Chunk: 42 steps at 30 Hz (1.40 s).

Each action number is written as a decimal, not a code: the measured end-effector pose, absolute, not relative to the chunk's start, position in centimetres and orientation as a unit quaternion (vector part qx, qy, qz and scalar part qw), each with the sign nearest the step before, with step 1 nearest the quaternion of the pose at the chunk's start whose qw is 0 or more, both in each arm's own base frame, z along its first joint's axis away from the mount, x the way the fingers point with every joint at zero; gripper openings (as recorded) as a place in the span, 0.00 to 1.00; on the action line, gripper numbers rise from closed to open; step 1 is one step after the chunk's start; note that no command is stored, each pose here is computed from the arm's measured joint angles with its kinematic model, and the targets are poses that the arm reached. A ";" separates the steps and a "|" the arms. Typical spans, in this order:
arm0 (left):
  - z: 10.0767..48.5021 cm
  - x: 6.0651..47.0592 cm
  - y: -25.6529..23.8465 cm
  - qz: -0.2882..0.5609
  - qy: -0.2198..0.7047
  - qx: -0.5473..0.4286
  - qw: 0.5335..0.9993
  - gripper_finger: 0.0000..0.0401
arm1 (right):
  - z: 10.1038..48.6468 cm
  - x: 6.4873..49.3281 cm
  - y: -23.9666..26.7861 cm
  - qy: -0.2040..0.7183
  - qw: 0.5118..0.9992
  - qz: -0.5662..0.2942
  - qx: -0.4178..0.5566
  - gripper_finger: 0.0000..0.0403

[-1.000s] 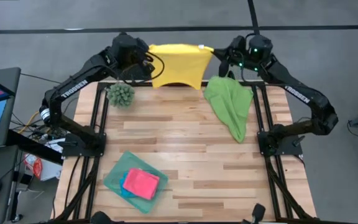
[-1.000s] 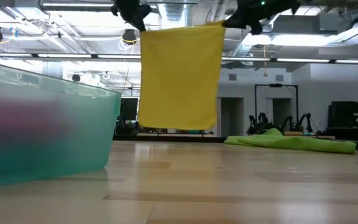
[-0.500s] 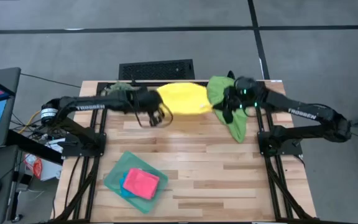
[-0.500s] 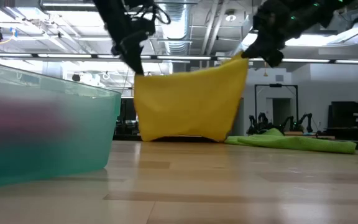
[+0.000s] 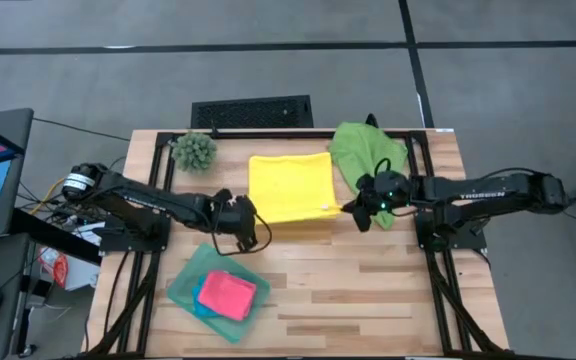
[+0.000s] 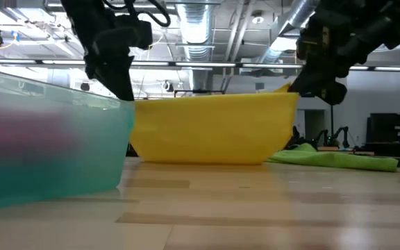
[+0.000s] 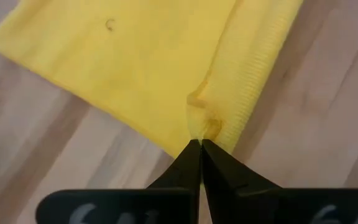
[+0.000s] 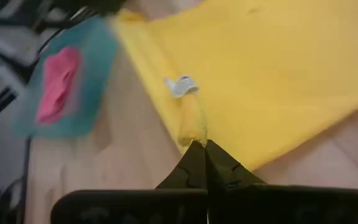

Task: Fold microfiber towels
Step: Fold the yellow microfiber towel

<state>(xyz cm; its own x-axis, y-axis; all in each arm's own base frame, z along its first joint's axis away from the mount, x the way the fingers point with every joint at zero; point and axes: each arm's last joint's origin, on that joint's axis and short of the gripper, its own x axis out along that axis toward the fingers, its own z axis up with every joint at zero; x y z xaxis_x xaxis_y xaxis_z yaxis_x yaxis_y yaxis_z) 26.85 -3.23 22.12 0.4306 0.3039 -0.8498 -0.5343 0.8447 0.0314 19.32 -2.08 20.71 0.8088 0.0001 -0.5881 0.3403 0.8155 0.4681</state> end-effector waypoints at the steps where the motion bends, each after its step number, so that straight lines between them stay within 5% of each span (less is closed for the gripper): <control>1: 22.1 26.9 -3.2 0.253 0.470 -0.141 0.834 0.00 | 20.7 19.3 -2.2 0.292 0.904 -0.100 0.297 0.01; 12: 22.2 25.8 -6.6 0.188 0.505 -0.241 0.807 0.00 | 20.9 19.4 0.4 0.313 0.877 -0.034 0.364 0.01; 30: 22.1 26.2 -0.7 0.355 0.450 -0.099 0.814 0.00 | 18.2 21.8 -6.6 0.268 0.894 -0.170 0.316 0.01; 42: 19.0 26.1 2.1 0.401 0.426 -0.119 0.802 0.00 | 15.7 23.3 -9.6 0.245 0.894 -0.177 0.329 0.01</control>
<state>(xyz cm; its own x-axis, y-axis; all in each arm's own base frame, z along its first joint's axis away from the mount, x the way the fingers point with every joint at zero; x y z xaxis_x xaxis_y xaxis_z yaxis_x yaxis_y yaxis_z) 26.13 2.07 18.99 0.3155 0.5418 -0.7791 -0.7445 0.6504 0.1508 23.35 -9.63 15.73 0.8172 -0.1561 -0.5548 0.4787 0.7200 0.5024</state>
